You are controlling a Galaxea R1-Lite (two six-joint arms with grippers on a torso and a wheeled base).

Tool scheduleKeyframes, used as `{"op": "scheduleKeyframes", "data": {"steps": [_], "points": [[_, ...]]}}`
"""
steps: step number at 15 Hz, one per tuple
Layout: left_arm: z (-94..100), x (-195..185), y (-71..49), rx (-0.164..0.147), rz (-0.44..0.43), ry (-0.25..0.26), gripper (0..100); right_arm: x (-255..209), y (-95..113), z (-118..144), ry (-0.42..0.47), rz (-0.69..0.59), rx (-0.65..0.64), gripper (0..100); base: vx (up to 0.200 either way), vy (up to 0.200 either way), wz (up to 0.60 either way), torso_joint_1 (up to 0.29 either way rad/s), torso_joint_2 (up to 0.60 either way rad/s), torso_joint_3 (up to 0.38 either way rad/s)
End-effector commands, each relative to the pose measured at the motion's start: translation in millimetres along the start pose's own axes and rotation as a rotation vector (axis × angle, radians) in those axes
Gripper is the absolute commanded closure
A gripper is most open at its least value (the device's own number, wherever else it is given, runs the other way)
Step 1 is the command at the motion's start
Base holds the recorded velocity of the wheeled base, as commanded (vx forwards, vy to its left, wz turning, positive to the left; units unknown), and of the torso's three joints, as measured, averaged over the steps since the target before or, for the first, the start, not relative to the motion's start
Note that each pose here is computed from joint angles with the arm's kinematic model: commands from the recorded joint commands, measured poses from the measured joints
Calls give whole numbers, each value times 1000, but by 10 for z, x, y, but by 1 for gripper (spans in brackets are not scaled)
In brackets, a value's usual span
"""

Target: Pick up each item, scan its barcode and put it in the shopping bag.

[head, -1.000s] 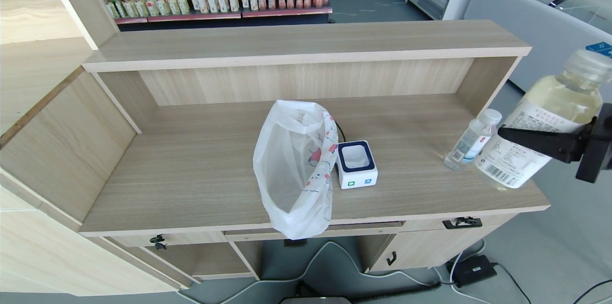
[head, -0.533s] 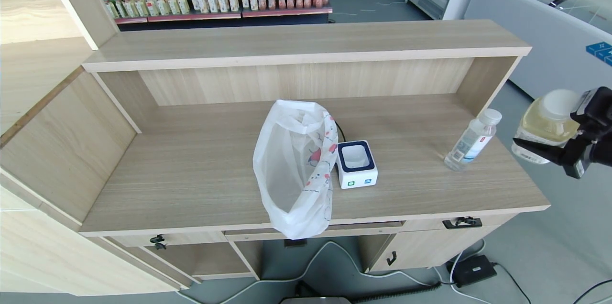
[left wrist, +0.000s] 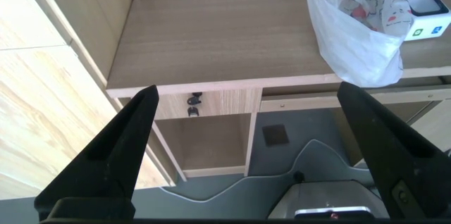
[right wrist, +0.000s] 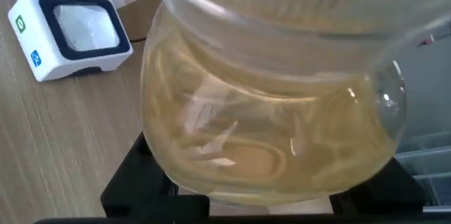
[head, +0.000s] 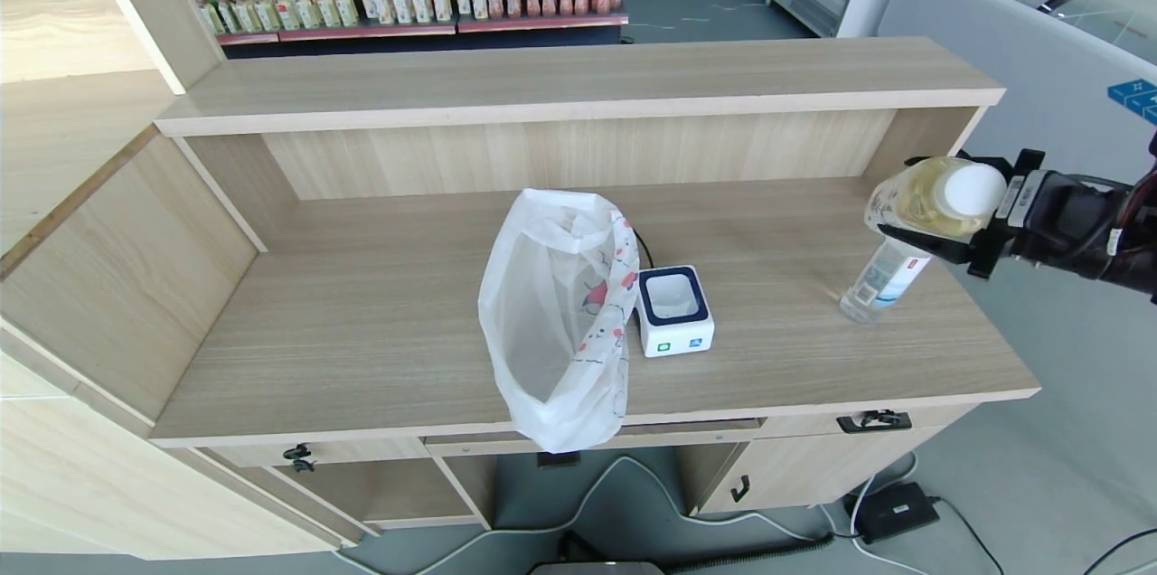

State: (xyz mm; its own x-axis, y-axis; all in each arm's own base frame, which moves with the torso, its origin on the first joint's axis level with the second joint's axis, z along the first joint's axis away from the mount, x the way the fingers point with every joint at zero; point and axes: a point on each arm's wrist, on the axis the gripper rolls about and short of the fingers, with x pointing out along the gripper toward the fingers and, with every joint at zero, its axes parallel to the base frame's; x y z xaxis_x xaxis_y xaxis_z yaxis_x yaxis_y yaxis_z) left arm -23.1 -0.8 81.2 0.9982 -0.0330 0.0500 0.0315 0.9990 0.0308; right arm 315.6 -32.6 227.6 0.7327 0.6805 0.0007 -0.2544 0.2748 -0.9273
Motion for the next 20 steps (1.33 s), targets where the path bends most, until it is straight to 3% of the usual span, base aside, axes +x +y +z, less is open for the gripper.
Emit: {"op": "scheduleKeyframes", "data": {"steps": [1, 7, 12, 20], "points": [[0, 0, 0, 0, 1, -1, 0, 501, 162, -80, -156, 39, -29, 100, 0, 0, 0, 0, 0, 0], [0, 0, 0, 0, 1, -1, 0, 1165, 535, -13, -345, 29, -108, 100, 0, 0, 0, 0, 0, 0], [0, 0, 0, 0, 1, -1, 0, 1410, 757, -30, -400, 24, -124, 100, 0, 0, 0, 0, 0, 0], [0, 0, 0, 0, 1, -1, 0, 1486, 915, -119, -483, 43, -141, 100, 0, 0, 0, 0, 0, 0]]}}
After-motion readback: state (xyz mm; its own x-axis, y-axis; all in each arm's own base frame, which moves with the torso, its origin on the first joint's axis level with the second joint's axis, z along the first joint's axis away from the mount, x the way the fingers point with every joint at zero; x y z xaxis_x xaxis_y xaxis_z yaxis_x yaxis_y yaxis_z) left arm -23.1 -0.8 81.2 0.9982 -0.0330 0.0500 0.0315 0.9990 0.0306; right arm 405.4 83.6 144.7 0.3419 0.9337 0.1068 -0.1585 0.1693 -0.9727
